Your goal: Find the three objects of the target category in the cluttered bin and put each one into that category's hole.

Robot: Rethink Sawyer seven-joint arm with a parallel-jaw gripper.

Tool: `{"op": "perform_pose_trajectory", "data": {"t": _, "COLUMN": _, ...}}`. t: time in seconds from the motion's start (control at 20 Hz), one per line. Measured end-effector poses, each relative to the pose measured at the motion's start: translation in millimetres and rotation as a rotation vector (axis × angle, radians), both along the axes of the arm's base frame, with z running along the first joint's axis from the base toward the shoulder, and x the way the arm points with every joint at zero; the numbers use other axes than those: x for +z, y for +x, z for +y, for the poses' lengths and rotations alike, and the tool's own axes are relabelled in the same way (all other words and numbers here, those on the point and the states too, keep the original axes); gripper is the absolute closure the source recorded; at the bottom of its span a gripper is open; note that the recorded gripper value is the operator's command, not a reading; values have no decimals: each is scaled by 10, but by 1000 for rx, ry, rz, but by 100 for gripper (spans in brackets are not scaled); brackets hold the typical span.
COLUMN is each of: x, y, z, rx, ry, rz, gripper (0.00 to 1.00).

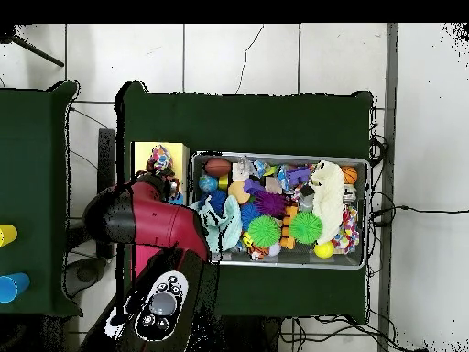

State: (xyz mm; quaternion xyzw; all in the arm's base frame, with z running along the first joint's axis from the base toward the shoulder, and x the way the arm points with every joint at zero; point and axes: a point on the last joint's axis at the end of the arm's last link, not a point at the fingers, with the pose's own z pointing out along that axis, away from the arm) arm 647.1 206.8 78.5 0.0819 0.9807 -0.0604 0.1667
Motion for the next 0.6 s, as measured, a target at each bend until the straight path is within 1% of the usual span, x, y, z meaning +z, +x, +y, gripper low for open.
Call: {"op": "perform_pose_trajectory", "data": {"t": 0.6, "x": 1, "y": 2, "z": 2, "rx": -30, "ry": 18, "rz": 2, "gripper": 100}}
